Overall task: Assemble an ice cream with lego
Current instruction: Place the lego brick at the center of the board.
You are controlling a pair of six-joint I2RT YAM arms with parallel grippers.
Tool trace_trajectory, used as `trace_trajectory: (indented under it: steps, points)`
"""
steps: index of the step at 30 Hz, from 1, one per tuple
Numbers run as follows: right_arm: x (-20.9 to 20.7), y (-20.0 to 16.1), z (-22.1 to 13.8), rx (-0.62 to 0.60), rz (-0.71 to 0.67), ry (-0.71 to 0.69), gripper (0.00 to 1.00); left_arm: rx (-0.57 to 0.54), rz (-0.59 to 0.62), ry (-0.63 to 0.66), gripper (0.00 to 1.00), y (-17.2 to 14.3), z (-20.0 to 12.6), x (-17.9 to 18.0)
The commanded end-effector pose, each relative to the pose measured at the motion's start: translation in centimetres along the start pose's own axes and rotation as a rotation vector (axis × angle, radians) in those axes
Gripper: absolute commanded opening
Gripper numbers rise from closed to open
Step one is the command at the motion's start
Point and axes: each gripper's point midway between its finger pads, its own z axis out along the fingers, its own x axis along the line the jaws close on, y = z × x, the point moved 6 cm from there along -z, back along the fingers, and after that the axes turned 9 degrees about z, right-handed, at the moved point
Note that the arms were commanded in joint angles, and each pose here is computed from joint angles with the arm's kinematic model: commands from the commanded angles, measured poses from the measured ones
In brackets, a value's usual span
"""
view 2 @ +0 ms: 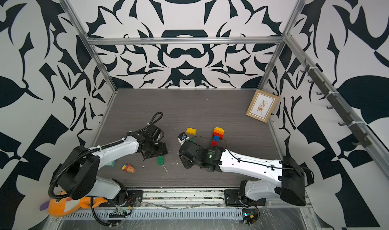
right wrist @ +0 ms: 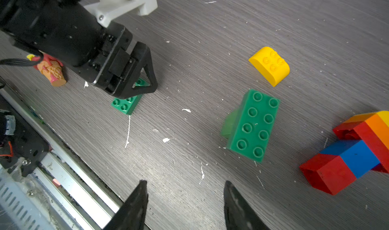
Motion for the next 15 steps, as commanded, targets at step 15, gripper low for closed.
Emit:
trace_trajectory:
  steps: [15]
  points:
    - [9.4,1.0,10.2,0.124,0.103,0.102,0.65,-0.573,-0.009,-0.024,0.84,3.8,-20.0,4.6]
